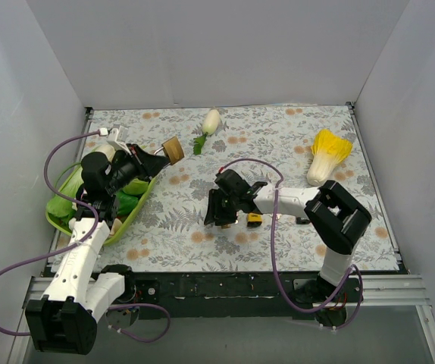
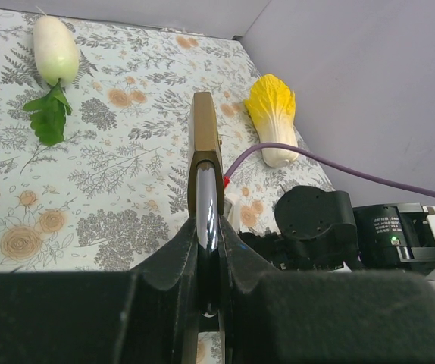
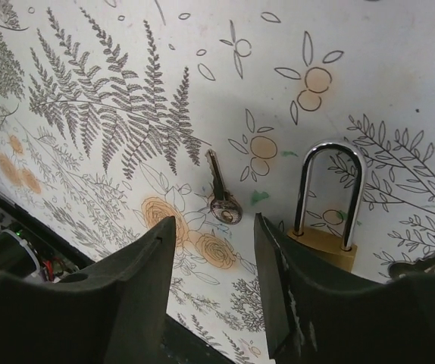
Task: Lock with the key
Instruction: Place the key at the center of the board, then adjust the lock.
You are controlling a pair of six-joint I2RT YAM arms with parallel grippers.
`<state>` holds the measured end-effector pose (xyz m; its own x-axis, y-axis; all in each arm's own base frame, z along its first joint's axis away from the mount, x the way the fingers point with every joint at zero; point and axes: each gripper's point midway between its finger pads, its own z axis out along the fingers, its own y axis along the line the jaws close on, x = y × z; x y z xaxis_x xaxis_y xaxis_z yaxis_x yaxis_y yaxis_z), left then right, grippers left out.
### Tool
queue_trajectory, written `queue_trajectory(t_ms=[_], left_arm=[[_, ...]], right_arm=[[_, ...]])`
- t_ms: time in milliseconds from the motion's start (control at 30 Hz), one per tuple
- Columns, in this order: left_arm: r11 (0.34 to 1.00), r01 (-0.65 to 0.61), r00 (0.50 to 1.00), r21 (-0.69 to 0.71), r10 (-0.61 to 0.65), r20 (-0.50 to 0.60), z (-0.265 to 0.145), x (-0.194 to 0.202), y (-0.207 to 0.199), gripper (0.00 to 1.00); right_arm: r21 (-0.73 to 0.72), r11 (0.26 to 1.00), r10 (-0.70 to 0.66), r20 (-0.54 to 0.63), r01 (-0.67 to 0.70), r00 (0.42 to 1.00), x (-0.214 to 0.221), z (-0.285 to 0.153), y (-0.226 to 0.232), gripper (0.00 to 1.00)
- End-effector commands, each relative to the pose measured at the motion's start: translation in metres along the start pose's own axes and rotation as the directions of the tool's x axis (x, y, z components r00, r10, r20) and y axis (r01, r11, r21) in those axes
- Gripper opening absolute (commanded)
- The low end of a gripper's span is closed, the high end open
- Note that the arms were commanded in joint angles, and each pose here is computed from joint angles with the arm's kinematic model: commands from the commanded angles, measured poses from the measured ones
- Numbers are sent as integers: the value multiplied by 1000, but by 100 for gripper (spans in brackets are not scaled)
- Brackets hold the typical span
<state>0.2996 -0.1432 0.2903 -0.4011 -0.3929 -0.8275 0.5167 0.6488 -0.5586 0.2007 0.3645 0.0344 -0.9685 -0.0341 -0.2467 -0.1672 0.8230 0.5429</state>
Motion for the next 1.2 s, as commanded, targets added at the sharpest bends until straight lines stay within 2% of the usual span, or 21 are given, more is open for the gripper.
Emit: queue_trajectory(t_ms=[0,33,133,167,200,267,300,400,433,500,533,567,600,667,700,767,833,900,967,1000,1167], left_arm=[[995,-78,996,60,75,36,-4,-23,-21,0],[994,-80,997,73,79,17,-5,-20,-23,0],[990,-90,993,111,97,-62,-8,-9,-29,0],[981,-103,988,165,121,-101,-11,-4,-38,0],[981,-81,982,178,108,-153,-16,-1,-44,0],[969,-85,963,233,140,-231,-18,8,-49,0],[972,-59,951,227,124,-283,-23,11,-51,0],[937,-83,895,338,220,-389,-37,35,-55,0],[911,-120,881,394,281,-381,-41,35,-60,0],[883,-109,851,457,321,-416,-49,48,-61,0],[873,-117,845,474,338,-415,-50,47,-63,0],[863,-108,841,493,344,-417,-52,49,-65,0],[861,-55,837,505,316,-447,-56,54,-68,0],[821,-90,832,564,373,-410,-58,53,-72,0],[822,-51,828,567,352,-436,-61,57,-73,0],[788,-91,823,609,403,-400,-60,56,-75,0],[779,-63,818,624,398,-415,-65,60,-77,0],[761,-72,814,644,419,-404,-67,61,-80,0],[756,-69,815,651,419,-400,-67,61,-82,0],[750,-71,812,657,426,-399,-67,62,-83,0],[726,-77,798,683,455,-395,-69,70,-90,0]], right_arm=[[-138,983,-107,108,121,988,-31,-27,50,53],[-203,964,-144,138,170,980,-37,-39,69,54],[-268,894,-297,248,360,922,-57,-75,103,58],[-265,869,-347,276,418,896,-60,-83,107,59],[-236,825,-431,324,514,842,-70,-95,108,61],[-208,770,-523,336,604,783,-70,-117,102,63],[-168,729,-585,352,664,731,-79,-125,90,65],[-193,638,-656,371,745,658,-80,-160,75,70],[-200,546,-704,417,813,575,-79,-179,79,71],[-181,469,-743,449,865,497,-83,-197,77,78],[-159,386,-770,486,909,413,-83,-208,82,80],[-144,345,-776,512,928,368,-86,-219,90,81],[-146,326,-785,509,934,354,-83,-224,91,82],[-169,261,-787,533,950,311,-82,-234,104,83],[-199,246,-790,525,948,316,-77,-234,105,83],[-274,204,-780,534,940,325,-70,-237,116,83],[-355,191,-782,508,915,361,-57,-231,121,83],[-393,177,-786,495,902,370,-48,-227,130,84],[-434,177,-785,479,883,393,-41,-219,134,84],[-465,196,-781,458,864,424,-35,-215,136,85],[-507,193,-761,463,840,454,-30,-206,154,85]])
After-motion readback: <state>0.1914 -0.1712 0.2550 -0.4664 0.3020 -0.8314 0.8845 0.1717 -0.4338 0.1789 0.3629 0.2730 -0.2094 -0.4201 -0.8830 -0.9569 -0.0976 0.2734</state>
